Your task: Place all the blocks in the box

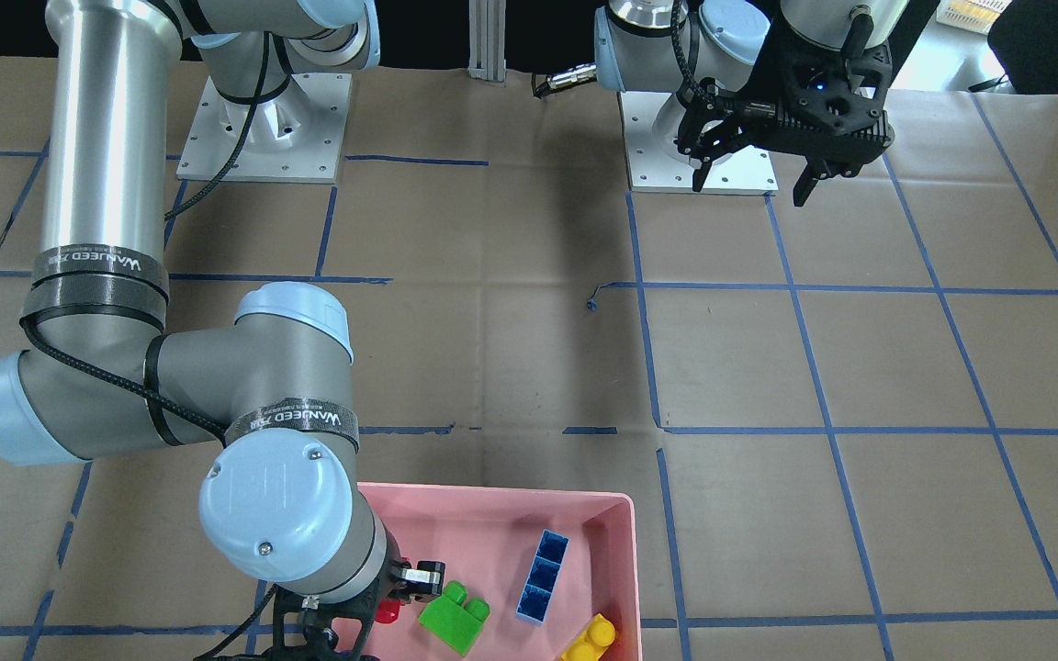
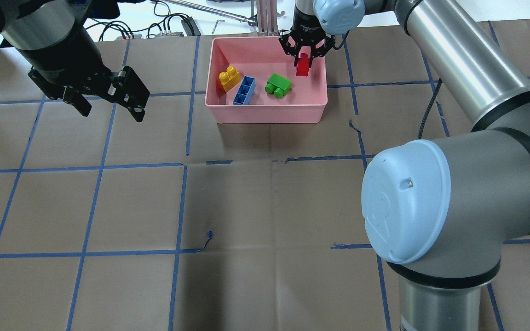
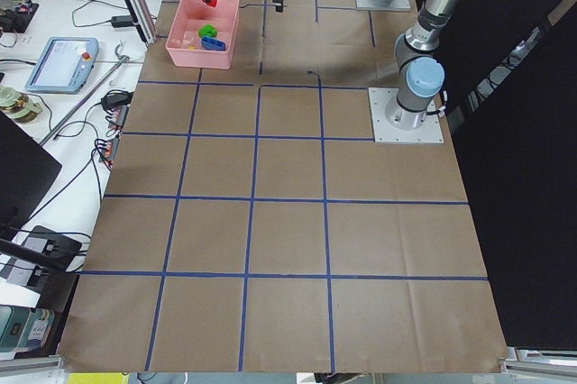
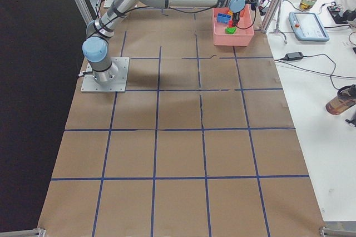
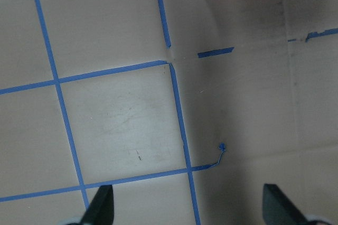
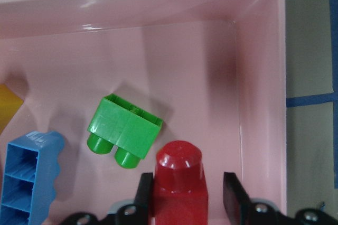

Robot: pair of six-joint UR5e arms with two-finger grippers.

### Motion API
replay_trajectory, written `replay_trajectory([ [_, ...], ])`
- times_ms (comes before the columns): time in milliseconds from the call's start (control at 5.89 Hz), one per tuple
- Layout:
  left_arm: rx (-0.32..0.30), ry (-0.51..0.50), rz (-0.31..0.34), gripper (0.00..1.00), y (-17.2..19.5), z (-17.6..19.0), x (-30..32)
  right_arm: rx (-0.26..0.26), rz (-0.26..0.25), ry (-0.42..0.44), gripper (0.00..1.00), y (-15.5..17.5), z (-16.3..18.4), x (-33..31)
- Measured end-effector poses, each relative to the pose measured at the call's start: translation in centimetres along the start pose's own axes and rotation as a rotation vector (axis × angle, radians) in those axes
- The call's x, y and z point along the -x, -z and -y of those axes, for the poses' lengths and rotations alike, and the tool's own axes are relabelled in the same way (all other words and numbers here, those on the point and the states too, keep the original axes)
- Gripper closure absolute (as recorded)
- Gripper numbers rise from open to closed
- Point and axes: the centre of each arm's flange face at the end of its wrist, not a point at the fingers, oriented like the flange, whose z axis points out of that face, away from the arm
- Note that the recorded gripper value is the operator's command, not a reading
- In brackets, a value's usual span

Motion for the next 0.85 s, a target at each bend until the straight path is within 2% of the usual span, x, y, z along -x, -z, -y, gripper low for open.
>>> replay_trajectory([
  [509, -0.001, 0.002, -0.001, 0.01, 0.02, -0.01, 0.1, -0.009, 0.004, -0.017, 0.01, -0.12, 0.12, 0.11],
  [679, -0.002, 0.003, -0.001, 0.01, 0.07, 0.0, 0.11, -0.008, 0.003, 0.003, 0.01, -0.13, 0.11, 0.1],
  [849, -0.002, 0.002, 0.0, 0.01, 0.05, 0.01, 0.1, -0.008, -0.001, 0.061, 0.01, -0.21, 0.11, 0.06],
])
